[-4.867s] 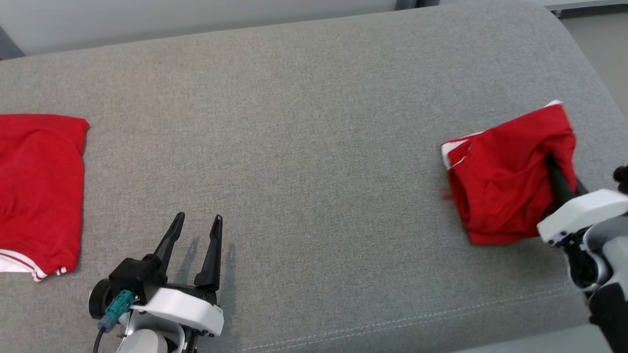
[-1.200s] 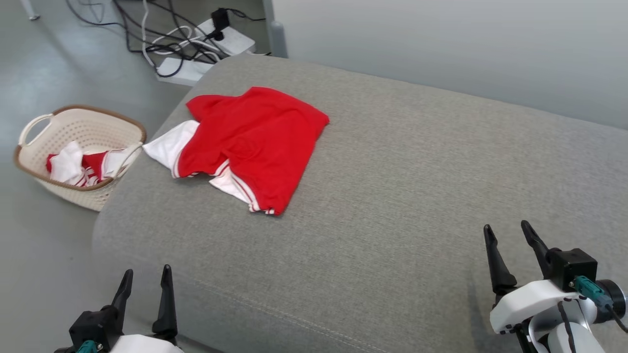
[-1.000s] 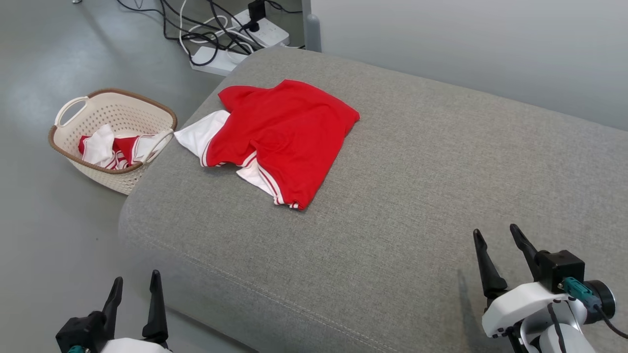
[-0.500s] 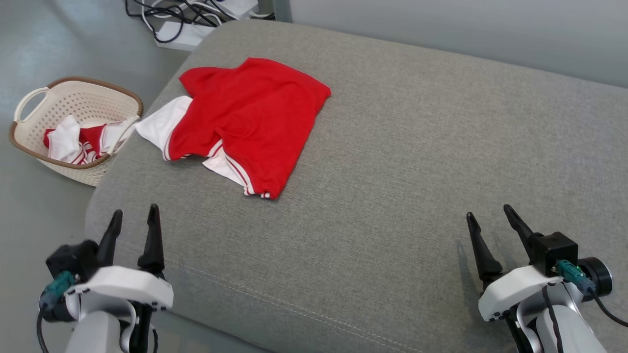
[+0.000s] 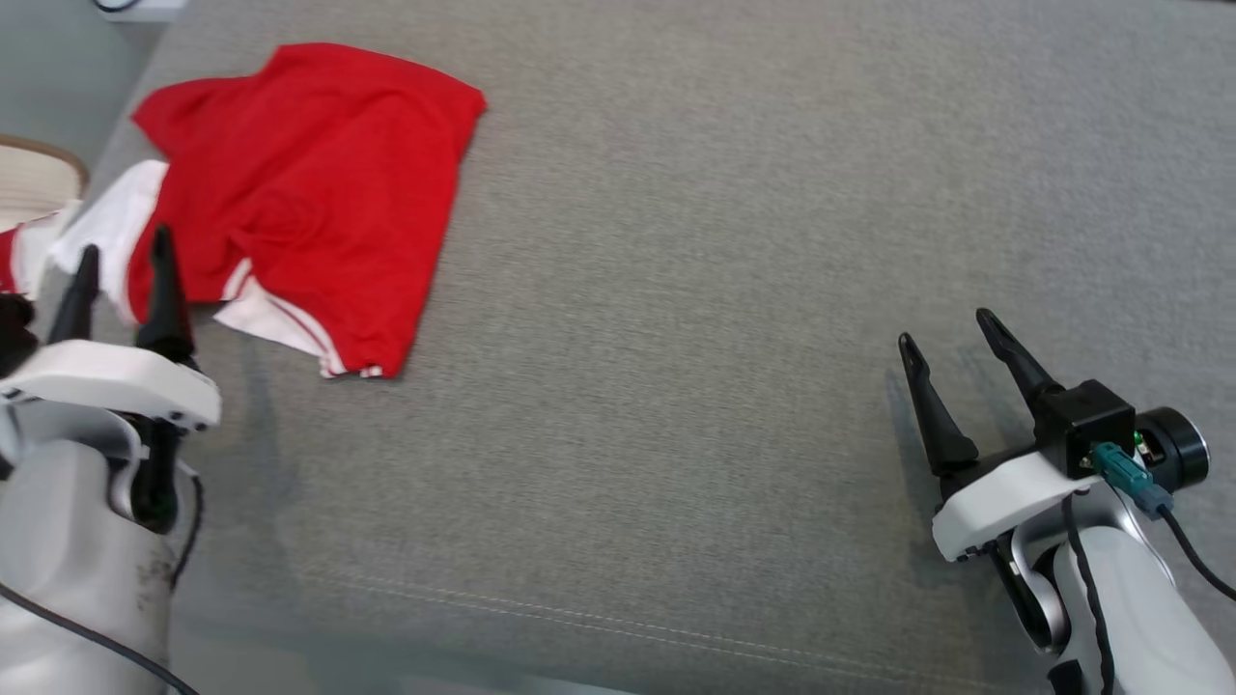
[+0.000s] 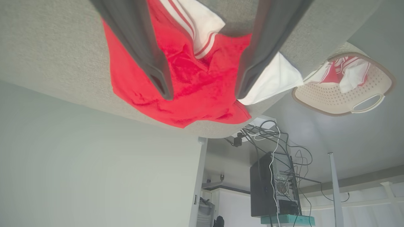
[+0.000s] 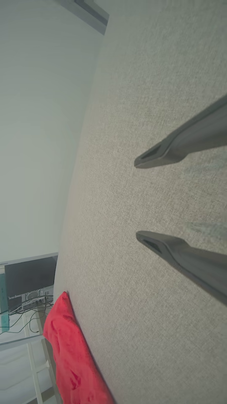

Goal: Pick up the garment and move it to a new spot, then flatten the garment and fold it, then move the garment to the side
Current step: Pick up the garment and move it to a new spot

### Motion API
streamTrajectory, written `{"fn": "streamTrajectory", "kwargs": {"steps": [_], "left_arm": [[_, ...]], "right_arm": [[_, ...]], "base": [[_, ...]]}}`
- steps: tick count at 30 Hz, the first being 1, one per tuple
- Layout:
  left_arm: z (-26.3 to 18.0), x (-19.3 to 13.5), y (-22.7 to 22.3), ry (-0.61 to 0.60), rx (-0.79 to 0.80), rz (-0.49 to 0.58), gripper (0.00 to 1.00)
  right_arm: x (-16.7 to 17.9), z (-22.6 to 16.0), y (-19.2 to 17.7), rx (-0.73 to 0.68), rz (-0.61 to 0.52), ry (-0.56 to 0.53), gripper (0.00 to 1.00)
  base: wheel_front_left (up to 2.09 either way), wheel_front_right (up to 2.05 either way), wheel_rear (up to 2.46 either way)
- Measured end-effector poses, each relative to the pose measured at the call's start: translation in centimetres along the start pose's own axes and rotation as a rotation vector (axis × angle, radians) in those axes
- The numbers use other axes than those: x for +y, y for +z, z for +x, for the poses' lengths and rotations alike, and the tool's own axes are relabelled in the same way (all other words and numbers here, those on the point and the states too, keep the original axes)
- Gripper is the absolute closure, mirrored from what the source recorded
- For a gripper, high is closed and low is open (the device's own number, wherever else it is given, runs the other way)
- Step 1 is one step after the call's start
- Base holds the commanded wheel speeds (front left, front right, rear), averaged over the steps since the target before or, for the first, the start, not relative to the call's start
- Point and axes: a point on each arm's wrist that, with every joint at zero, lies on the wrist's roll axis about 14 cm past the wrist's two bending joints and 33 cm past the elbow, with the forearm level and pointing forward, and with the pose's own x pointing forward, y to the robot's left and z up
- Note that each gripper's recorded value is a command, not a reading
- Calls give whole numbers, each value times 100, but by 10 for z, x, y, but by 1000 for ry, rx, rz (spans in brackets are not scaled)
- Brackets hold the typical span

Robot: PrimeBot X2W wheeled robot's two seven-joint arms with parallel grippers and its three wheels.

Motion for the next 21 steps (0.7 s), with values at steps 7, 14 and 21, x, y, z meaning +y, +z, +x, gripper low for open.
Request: {"fn": "streamTrajectory", "kwargs": {"steps": [7,14,21], "left_arm": [[27,7,-38,74,109,-23,0],[44,6,-65,125,172,-24,0],[44,-4,-106,148,290,-34,0]], "right_arm": [[-22,-11,-3,3,-20,-41,0],[-42,-17,1,-4,-35,-83,0],[-58,-28,-1,3,-40,-131,0]], "base": [[0,0,0],[0,0,0],[0,0,0]]}}
